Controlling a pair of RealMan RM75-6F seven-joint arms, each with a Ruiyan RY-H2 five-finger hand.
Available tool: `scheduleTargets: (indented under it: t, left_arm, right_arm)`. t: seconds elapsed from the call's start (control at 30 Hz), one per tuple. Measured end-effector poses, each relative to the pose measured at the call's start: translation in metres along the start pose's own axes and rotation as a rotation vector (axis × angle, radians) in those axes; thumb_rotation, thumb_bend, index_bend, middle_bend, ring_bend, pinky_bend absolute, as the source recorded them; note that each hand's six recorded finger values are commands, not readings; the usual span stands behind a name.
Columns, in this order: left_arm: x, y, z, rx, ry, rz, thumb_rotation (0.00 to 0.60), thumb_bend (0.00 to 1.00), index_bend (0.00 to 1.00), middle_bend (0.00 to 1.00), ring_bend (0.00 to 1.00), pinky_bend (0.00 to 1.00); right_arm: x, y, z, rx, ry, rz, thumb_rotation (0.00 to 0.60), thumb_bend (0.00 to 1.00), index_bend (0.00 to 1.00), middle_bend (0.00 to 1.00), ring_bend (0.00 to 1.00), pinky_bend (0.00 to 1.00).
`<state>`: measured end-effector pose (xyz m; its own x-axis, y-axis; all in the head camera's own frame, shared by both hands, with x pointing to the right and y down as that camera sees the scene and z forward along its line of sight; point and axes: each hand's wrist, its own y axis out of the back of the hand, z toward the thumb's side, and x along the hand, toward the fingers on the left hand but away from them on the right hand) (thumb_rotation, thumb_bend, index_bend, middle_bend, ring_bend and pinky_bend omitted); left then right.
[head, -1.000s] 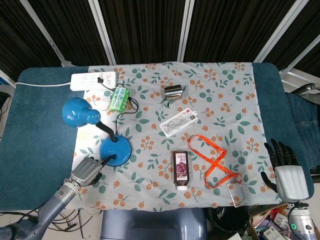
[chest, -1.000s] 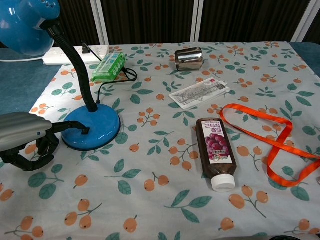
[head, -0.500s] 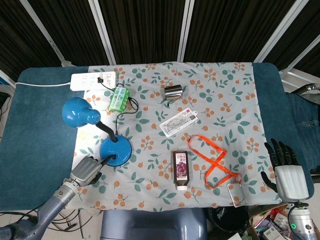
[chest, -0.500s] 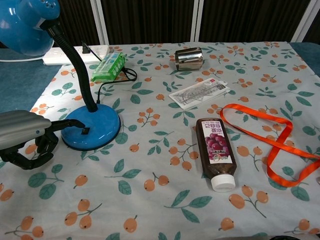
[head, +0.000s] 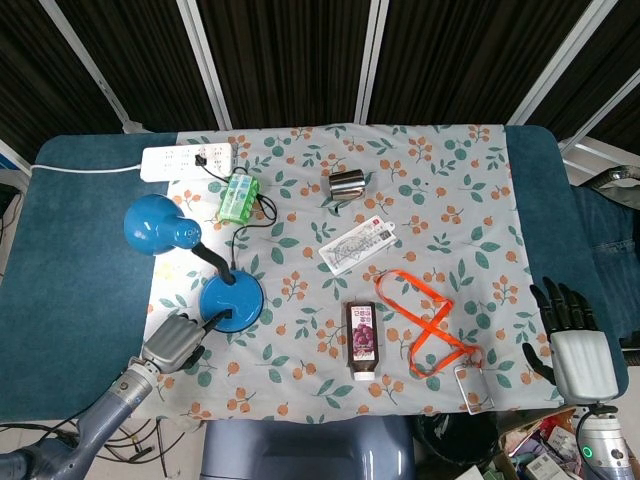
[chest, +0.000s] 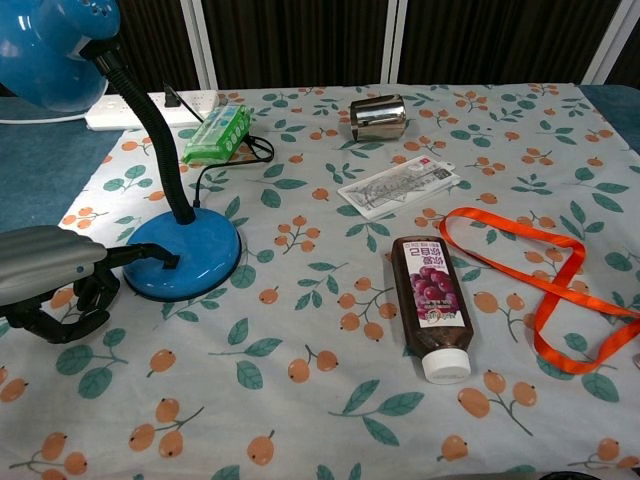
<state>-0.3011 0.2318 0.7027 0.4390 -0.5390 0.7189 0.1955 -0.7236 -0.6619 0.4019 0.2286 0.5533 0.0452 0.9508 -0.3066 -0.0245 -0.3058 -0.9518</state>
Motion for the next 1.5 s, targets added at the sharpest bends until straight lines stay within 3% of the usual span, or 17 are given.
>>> scheduleTargets:
  t: [0.33,0.63,0.77,1.0,1.1,1.5]
  left_arm:
    - [0.003,-0.005,-0.003,0.002,0.007,-0.034,0.6,0.52,0.12,0.64,0.52,0.45]
    - [0.005,-0.004,-0.002,0.005,0.004,-0.039,0.6,0.52,0.1,0.63,0.52,0.45]
    - [0.003,0.008,-0.001,0.002,0.004,0.008,0.6,0.48,0.08,0.57,0.46,0.43]
    - [-0.018,0.039,0.001,-0.003,0.002,0.115,0.6,0.37,0.05,0.27,0.19,0.22]
    - [-0.033,0.053,-0.002,0.001,0.015,0.171,0.6,0.32,0.04,0.19,0.12,0.19]
    - [-0.121,0.093,-0.058,-0.085,0.224,0.405,0.6,0.31,0.04,0.14,0.08,0.12]
  right_arm:
    - [0.0,0.0,-0.001,-0.005,-0.006,0.002,0.6,0.2,0.0,0.0,0.03,0.09]
    - [0.0,0.0,-0.001,-0.005,-0.009,0.0,0.6,0.2,0.0,0.0,0.03,0.09]
    - [0.0,0.0,-0.001,-0.006,-0.009,0.0,0.6,0.2,0.0,0.0,0.03,0.09]
    - [0.0,0.0,-0.001,-0.003,-0.012,0.001,0.6,0.19,0.0,0.0,0.03,0.09]
    - [0.0,0.0,-0.001,-0.003,-0.013,0.0,0.6,0.2,0.0,0.0,0.03,0.09]
    - [0.001,0.0,0.0,0.001,-0.015,-0.005,0.6,0.2,0.0,0.0,0.03,0.09]
